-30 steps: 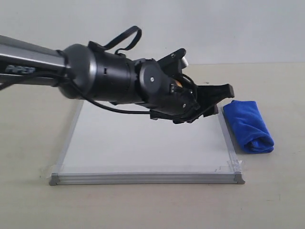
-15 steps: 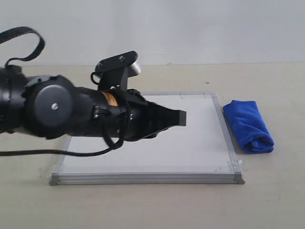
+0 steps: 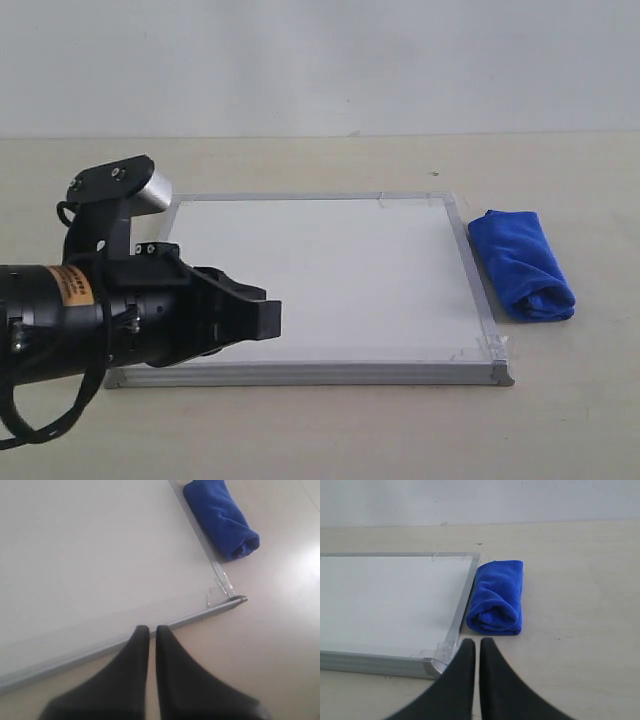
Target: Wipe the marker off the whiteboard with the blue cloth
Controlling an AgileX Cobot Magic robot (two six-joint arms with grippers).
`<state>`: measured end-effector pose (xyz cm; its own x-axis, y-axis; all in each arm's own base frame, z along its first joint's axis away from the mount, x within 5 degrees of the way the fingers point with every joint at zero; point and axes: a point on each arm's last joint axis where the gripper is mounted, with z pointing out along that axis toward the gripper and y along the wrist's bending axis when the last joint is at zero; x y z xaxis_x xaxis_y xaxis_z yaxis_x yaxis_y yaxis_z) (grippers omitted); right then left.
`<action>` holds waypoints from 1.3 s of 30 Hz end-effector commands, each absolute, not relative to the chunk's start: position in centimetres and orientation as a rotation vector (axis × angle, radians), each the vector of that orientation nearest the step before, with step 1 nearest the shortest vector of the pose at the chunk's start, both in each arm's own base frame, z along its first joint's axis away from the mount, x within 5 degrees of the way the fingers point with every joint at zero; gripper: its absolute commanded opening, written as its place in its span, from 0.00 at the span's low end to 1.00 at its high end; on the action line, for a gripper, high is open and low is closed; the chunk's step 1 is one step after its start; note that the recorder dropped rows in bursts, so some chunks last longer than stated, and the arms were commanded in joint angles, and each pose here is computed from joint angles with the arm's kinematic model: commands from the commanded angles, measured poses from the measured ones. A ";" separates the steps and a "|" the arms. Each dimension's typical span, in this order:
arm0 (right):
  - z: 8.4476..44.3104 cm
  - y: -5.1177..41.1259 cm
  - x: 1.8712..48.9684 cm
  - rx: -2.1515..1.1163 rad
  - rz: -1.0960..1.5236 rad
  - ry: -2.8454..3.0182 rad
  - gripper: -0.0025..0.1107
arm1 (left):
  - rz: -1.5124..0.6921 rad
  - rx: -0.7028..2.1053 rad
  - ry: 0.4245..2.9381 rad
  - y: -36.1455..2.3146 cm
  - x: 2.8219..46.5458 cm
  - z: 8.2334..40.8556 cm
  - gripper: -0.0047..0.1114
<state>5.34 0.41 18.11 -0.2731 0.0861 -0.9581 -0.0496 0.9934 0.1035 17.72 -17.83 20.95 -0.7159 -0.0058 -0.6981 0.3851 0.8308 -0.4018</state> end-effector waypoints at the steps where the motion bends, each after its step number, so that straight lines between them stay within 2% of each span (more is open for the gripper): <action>1: 18.3 0.4 5.3 0.024 0.125 1.825 0.02 | -0.710 0.272 2.268 -17.6 17.4 21.4 0.08; 6: 18.3 0.4 5.3 0.024 0.125 1.825 0.02 | -0.707 0.281 2.264 -17.6 17.4 21.4 0.08; 14: 18.3 0.4 5.3 0.024 0.125 1.825 0.02 | -0.610 0.507 2.138 -17.1 17.2 22.7 0.08; 20: 18.3 0.4 5.3 0.024 0.125 1.825 0.02 | -0.596 0.381 1.989 -12.9 16.4 26.1 0.08; 22: 18.3 0.4 5.3 0.024 0.125 1.825 0.02 | -0.574 0.307 1.881 -9.7 14.5 27.3 0.08; 26: 18.3 0.4 5.3 0.024 0.125 1.825 0.02 | -0.515 0.200 1.750 -6.0 11.5 26.6 0.08; 32: 18.2 0.4 5.3 0.024 0.125 1.827 0.02 | -0.290 -0.020 1.430 -1.1 7.9 23.0 0.08; 34: 18.2 0.4 5.3 0.024 0.125 1.827 0.02 | -0.260 -0.048 1.368 -0.6 7.1 22.9 0.08; 39: 18.2 0.4 5.3 0.024 0.125 1.827 0.02 | -0.256 -0.024 1.406 -0.6 6.3 22.3 0.08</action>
